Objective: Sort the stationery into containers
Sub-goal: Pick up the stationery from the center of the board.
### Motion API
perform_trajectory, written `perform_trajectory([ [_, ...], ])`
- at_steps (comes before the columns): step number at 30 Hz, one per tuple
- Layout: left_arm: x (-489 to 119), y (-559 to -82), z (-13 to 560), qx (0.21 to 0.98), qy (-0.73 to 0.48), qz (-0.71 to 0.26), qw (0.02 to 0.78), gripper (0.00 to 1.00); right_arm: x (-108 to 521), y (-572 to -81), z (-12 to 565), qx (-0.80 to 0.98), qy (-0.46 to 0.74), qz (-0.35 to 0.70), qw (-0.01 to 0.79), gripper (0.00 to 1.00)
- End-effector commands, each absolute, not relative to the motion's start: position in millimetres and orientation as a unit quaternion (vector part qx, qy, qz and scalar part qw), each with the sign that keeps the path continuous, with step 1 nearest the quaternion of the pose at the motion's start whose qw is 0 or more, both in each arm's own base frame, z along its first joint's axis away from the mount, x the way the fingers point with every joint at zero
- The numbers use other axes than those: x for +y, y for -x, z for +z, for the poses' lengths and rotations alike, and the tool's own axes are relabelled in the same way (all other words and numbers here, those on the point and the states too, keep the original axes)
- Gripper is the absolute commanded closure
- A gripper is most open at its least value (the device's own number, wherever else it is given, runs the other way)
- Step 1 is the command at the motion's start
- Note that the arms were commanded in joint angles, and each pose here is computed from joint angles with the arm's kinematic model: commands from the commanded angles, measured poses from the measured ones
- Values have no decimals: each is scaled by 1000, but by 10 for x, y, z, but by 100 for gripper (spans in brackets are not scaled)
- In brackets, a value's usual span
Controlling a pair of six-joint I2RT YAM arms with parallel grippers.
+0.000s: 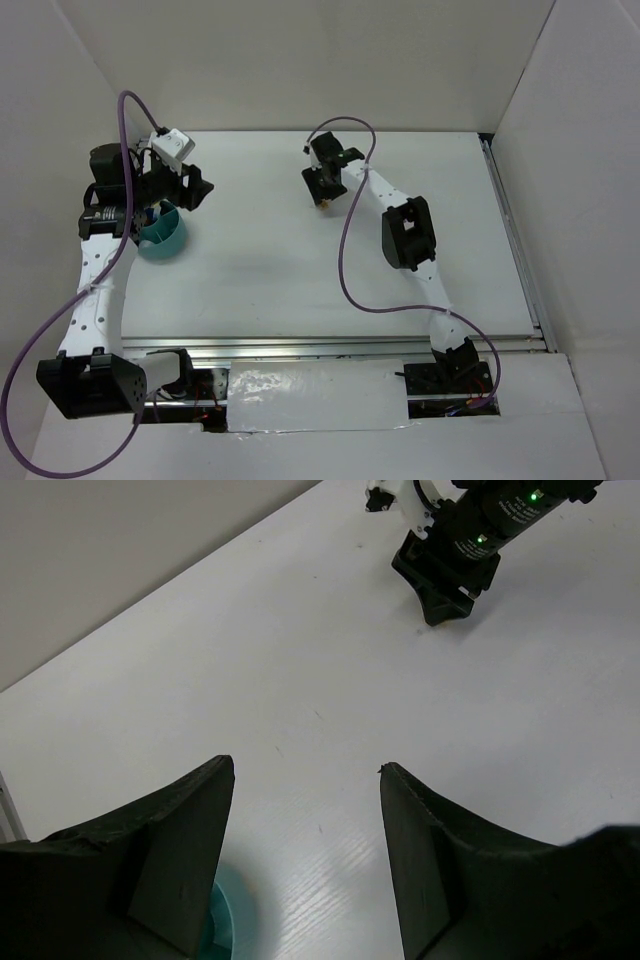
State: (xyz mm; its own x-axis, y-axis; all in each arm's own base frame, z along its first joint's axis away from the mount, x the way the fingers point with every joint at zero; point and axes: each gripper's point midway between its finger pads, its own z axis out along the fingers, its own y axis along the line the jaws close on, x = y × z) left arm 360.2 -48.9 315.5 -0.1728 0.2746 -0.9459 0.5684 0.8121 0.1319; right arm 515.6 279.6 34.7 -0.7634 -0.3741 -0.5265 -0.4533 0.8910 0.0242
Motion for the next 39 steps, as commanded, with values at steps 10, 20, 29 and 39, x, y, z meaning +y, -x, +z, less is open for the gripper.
perform_trajectory([
  [10,-504,-3485,3198,754,-270,-124,586,27,2911,-5190,293,923,262,89,269,59],
  [20,-214,-3513,3104,782,-117,-220,571,26,3572,-4922,930,871,324,219,297,100],
  [29,-438,-3214,3000,737,-97,-376,553,28,4012,-4229,2586,746,341,458,343,100],
  [39,-613,-3027,3138,700,-214,-331,595,29,4152,-3582,3444,635,373,608,296,100],
])
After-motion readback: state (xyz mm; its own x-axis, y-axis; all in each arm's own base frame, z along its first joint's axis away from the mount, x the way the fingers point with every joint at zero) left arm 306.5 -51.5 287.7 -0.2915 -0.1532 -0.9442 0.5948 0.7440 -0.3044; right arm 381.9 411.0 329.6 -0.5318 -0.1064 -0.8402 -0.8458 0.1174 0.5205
